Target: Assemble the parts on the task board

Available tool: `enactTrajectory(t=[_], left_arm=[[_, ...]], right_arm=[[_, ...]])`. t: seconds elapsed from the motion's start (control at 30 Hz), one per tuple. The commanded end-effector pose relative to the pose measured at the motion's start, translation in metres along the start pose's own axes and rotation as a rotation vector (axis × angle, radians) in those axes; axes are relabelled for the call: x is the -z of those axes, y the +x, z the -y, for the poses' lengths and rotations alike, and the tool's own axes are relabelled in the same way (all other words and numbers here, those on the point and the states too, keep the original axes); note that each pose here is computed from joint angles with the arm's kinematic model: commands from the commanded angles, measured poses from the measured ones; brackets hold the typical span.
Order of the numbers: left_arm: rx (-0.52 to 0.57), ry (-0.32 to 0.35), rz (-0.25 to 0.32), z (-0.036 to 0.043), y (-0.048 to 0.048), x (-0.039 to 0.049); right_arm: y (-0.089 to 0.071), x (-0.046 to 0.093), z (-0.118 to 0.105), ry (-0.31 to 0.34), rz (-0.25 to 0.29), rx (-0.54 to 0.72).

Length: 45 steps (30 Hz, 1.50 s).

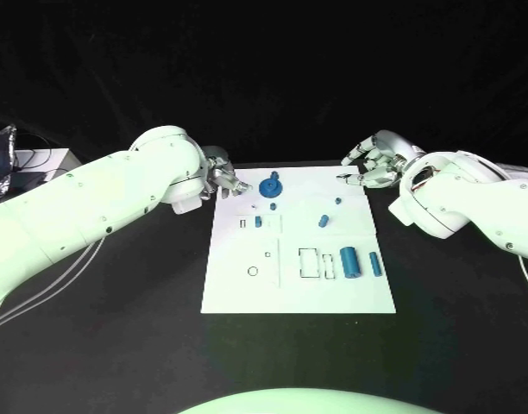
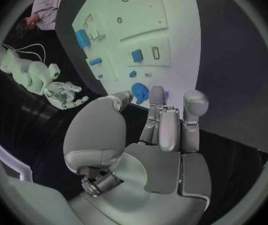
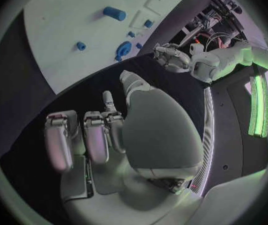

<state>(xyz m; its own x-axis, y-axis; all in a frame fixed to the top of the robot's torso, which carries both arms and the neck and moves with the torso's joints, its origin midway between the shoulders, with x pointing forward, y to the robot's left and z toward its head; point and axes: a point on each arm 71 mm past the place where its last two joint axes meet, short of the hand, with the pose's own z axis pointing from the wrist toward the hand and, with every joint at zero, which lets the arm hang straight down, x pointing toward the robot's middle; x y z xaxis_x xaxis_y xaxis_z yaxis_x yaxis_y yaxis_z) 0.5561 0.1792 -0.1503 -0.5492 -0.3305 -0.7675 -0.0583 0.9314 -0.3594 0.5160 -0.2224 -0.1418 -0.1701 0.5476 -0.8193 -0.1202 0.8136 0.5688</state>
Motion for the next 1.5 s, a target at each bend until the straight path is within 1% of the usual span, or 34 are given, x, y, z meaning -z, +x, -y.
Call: enactTrajectory(t=[0.03, 0.17, 0.27, 0.5, 0.7, 0.97, 1.2, 1.33, 1.5], left_arm=[[0.077, 0.016, 0.014, -0.002, -0.007, -0.0048], [0.1, -0.008, 0.039, -0.0088, -0.0173, -0.0122], [0.113, -0.023, 0.047, -0.0111, -0.023, -0.019], [0.13, -0.044, 0.048, -0.0106, -0.0244, -0.031], [0.133, -0.075, 0.045, -0.0155, -0.0241, -0.0391], [0.122, -0.1, 0.019, -0.0206, -0.021, -0.0439], [0.12, -0.112, 0.03, -0.0224, -0.0216, -0.0449], [0.121, -0.113, 0.032, -0.0223, -0.0221, -0.0451], [0.123, -0.104, 0.028, -0.0199, -0.0216, -0.045]], right_arm=[[-0.002, 0.001, -0.001, -0.022, 0.023, -0.008], [-0.003, 0.001, 0.0, -0.025, 0.03, -0.012], [-0.003, 0.001, -0.001, -0.026, 0.033, -0.014], [-0.004, 0.002, -0.002, -0.03, 0.035, -0.015], [-0.005, 0.003, -0.002, -0.032, 0.038, -0.015], [-0.006, 0.003, -0.003, -0.033, 0.039, -0.012], [-0.006, 0.003, -0.003, -0.034, 0.039, -0.011], [-0.006, 0.003, -0.003, -0.033, 0.039, -0.011], [-0.006, 0.003, -0.003, -0.032, 0.039, -0.01]])
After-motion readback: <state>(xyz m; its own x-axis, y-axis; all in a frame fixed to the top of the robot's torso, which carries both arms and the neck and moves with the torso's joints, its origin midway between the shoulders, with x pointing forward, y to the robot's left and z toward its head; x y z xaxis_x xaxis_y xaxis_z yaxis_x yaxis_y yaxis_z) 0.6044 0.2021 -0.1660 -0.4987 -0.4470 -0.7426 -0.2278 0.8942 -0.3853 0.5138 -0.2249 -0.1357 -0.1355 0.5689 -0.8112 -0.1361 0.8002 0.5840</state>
